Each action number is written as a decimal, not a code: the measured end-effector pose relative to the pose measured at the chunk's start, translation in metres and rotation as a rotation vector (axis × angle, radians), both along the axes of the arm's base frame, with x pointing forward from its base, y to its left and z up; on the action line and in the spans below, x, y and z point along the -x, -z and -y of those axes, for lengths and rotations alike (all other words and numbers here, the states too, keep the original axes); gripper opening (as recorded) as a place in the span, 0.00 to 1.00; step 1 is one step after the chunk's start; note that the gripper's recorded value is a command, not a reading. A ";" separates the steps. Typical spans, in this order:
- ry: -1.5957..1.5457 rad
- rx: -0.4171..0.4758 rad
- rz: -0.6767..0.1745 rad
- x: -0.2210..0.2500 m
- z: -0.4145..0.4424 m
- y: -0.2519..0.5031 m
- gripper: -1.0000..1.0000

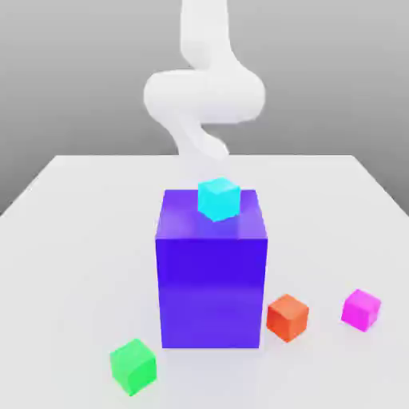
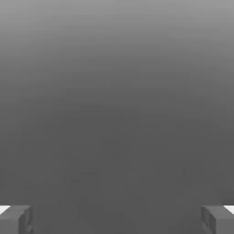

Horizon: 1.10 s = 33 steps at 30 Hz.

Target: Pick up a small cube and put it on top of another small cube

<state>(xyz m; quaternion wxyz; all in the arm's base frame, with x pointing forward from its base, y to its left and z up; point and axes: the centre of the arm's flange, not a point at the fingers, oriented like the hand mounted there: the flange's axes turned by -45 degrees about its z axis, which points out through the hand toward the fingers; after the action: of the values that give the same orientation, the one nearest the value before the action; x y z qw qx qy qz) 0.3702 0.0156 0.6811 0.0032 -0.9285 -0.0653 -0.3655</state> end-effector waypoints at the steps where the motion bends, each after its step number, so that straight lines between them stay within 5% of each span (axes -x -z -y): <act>1: -0.058 0.024 -0.020 -0.009 -0.008 0.013 0.50; 16: -0.890 0.360 -0.223 -0.065 -0.147 0.217 0.50; 33: -1.870 0.759 -0.331 0.031 -0.266 0.445 0.50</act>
<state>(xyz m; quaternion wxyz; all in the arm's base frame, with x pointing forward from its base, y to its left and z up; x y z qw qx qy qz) 0.3394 0.2815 0.2357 0.0017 -0.4845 -0.8739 -0.0392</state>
